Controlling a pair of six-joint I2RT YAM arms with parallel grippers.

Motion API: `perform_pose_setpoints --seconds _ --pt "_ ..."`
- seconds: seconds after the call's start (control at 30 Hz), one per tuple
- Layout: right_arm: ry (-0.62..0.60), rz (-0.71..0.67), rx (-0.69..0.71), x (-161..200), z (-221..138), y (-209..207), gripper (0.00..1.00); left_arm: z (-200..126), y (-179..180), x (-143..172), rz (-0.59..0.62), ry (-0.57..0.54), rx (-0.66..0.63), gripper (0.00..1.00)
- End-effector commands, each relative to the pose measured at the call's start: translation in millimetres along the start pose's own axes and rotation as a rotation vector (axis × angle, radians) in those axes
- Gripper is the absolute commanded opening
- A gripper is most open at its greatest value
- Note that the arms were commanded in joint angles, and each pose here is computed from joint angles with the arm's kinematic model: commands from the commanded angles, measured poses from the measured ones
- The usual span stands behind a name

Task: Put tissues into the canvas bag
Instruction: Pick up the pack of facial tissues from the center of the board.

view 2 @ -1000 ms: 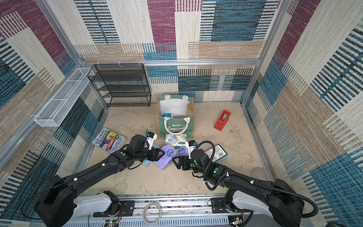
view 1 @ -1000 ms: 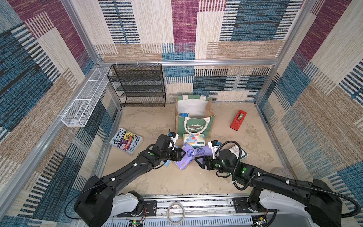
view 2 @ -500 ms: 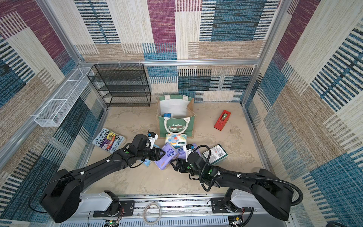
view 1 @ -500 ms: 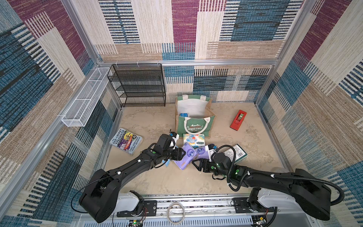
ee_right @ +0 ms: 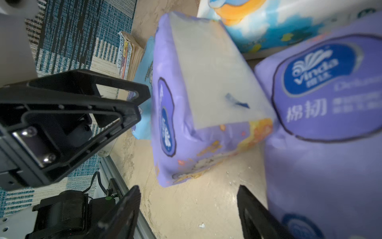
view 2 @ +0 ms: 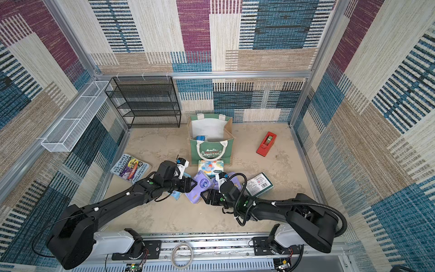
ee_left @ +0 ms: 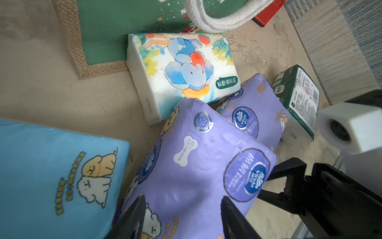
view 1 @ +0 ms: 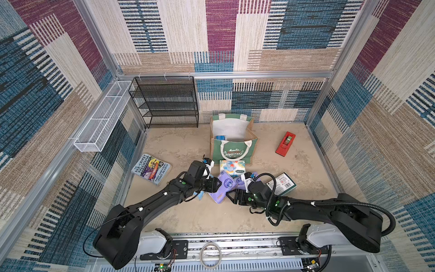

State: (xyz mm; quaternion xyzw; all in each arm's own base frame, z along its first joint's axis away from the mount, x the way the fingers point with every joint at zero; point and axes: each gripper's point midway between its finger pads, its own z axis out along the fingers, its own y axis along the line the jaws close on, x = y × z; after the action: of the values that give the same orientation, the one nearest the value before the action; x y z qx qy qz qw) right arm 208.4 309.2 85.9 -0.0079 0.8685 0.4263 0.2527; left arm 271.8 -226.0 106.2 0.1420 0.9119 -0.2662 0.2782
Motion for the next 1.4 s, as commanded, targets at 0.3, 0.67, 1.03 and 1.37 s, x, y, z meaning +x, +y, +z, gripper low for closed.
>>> perform_pose_setpoints --seconds 0.3,0.67,1.03,1.37 --pt "-0.016 0.023 0.011 -7.5 12.9 3.0 0.74 -1.9 3.5 3.1 0.051 0.002 -0.017 0.62" --pt "-0.011 0.030 0.018 -12.3 18.4 -0.9 0.73 11.6 -8.4 6.2 0.030 0.046 0.064 0.59" --pt "-0.012 0.019 0.030 -27.5 11.7 -12.1 0.72 -3.3 -31.0 21.3 -0.108 0.015 0.207 0.50" --pt "-0.026 -0.003 0.061 -38.6 3.9 -19.6 0.72 -16.1 -34.6 40.2 -0.173 -0.013 0.238 0.51"
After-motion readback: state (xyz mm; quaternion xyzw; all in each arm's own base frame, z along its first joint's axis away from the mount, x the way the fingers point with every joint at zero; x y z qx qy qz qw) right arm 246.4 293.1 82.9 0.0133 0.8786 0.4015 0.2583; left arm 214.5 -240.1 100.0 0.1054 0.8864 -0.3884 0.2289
